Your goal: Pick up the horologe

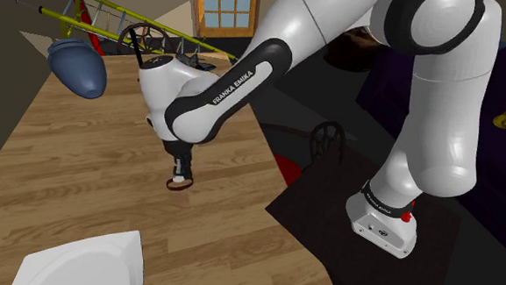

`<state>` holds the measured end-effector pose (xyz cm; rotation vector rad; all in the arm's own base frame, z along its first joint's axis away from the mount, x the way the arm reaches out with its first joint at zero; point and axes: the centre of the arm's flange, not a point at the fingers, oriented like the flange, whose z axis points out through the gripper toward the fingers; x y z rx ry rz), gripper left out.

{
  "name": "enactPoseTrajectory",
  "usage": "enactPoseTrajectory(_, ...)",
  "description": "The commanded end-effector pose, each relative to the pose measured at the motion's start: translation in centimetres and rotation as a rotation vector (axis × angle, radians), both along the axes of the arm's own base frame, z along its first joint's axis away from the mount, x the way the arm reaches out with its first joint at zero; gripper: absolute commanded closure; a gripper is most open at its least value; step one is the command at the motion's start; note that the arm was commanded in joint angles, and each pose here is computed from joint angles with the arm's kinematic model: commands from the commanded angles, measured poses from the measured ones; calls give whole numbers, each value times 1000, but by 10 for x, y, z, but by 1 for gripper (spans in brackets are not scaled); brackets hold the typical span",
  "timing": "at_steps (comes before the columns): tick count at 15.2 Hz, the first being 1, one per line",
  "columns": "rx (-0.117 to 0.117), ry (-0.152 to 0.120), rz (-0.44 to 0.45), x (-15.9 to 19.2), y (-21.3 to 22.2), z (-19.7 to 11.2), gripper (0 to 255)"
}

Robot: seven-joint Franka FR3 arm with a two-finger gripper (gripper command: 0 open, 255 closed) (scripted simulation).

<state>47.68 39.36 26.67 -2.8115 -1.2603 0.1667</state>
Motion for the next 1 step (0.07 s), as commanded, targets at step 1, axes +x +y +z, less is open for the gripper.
enactPoseTrajectory(1, 0, 0, 0, 0, 1, 4, 255)
